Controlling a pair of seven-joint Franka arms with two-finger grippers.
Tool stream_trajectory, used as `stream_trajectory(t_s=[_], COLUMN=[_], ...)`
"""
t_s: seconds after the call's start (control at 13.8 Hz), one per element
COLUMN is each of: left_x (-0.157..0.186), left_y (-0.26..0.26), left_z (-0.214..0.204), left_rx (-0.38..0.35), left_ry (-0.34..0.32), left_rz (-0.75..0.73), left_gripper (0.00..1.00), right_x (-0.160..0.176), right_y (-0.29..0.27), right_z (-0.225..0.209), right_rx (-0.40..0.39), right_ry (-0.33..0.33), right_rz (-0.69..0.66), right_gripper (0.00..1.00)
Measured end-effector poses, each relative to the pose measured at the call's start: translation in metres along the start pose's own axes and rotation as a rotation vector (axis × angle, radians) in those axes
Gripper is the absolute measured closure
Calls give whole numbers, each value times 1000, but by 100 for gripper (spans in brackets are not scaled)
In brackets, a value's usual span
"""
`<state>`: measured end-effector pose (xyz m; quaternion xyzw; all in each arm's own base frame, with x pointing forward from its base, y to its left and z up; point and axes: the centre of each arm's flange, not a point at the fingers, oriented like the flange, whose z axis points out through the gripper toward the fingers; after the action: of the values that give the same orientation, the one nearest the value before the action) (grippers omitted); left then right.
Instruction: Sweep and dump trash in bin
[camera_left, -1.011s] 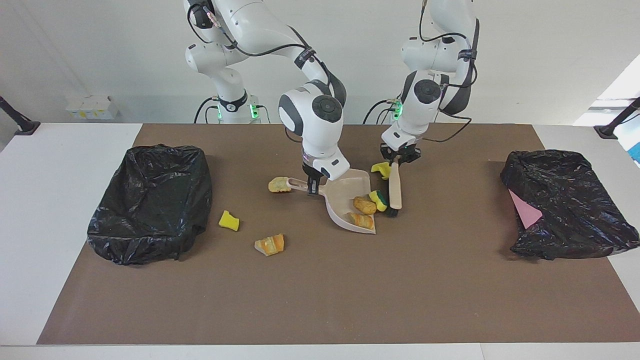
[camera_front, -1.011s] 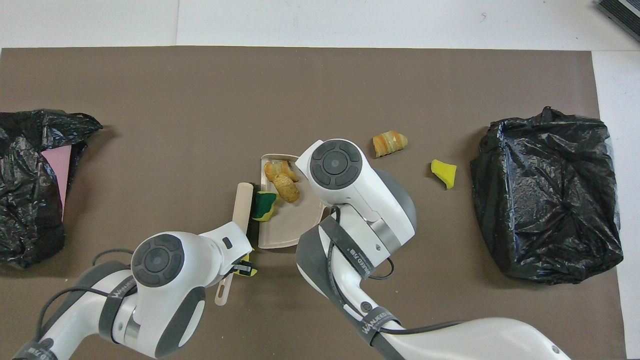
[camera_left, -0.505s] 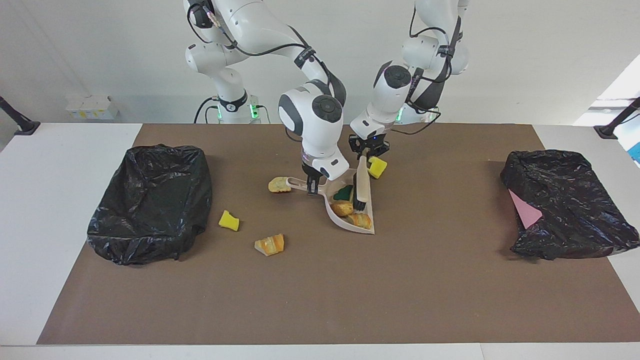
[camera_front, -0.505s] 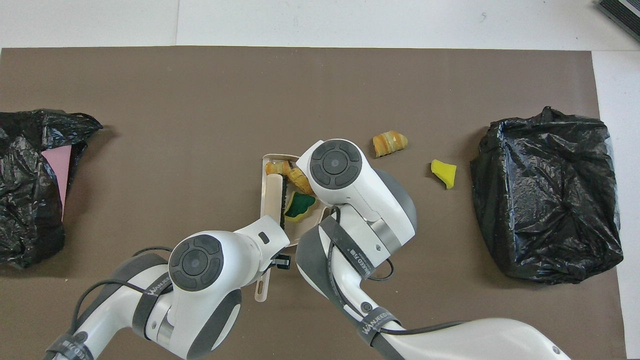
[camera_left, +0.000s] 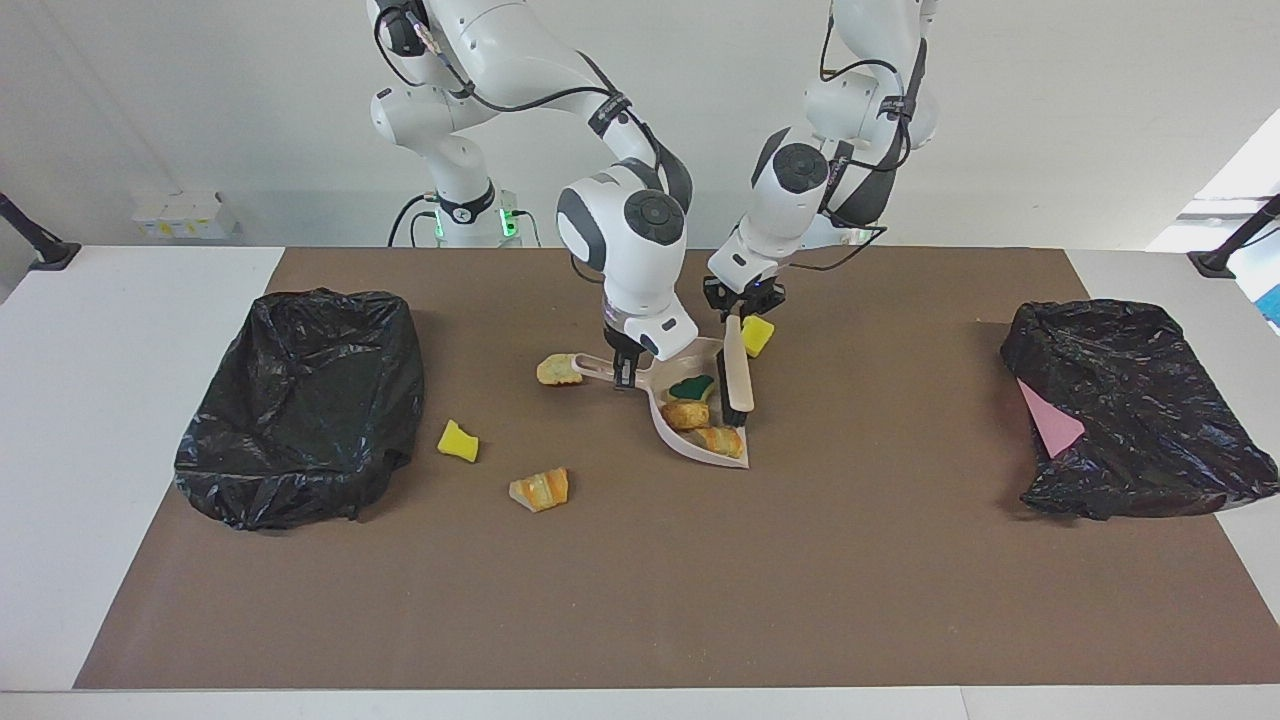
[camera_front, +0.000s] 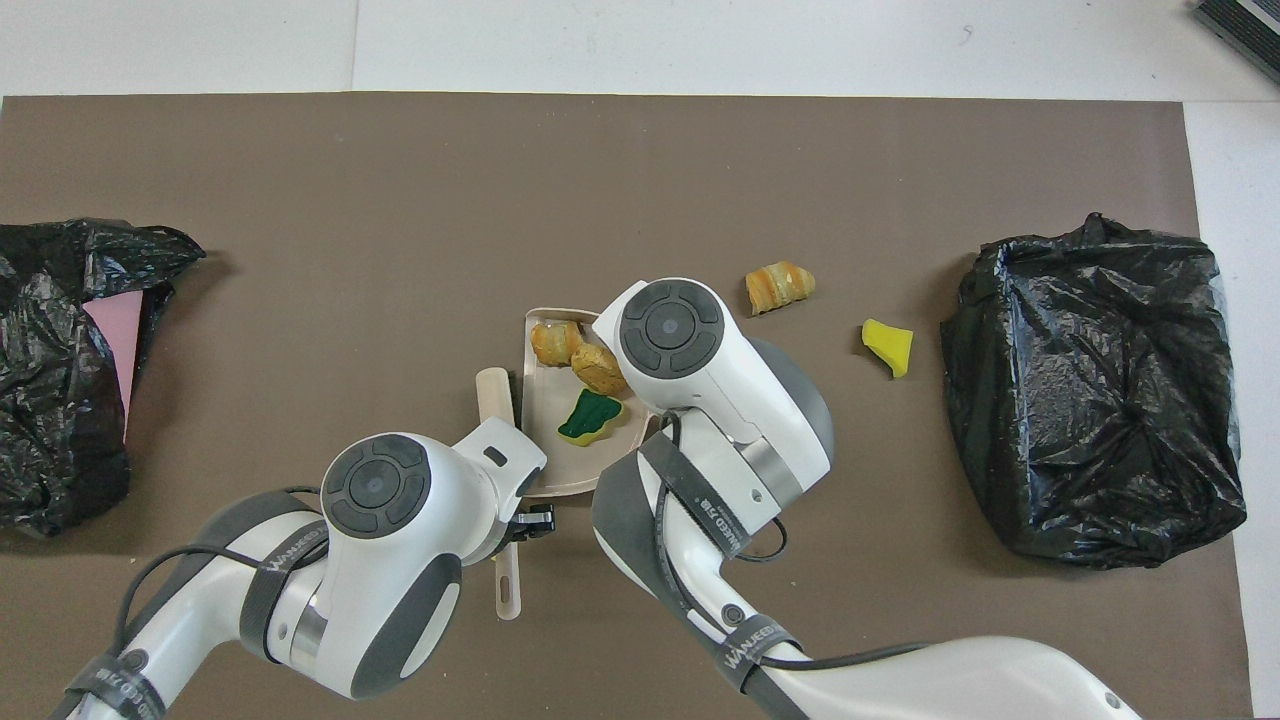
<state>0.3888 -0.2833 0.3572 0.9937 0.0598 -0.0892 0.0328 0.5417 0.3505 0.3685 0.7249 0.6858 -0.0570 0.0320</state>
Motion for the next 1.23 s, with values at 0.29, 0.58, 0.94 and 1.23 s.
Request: stream_trajectory(t_s=[0.29,0.58,0.94,1.23], left_x=[-7,-19,-73,-102], left_y=[-2,-1,20,22], left_z=[-3,-16,-12,-10], left_rx=[41,72,132,116], left_ry=[-10,14,21,42], left_rz=[-258,-535,-647,-668], left_gripper=[74,74,74,74], right_x=[0,0,0,0], right_y=[0,0,0,0], right_z=[0,0,0,0], right_rx=[0,0,0,0], right_ry=[0,0,0,0], right_rz=[0,0,0,0], right_gripper=[68,68,68,68])
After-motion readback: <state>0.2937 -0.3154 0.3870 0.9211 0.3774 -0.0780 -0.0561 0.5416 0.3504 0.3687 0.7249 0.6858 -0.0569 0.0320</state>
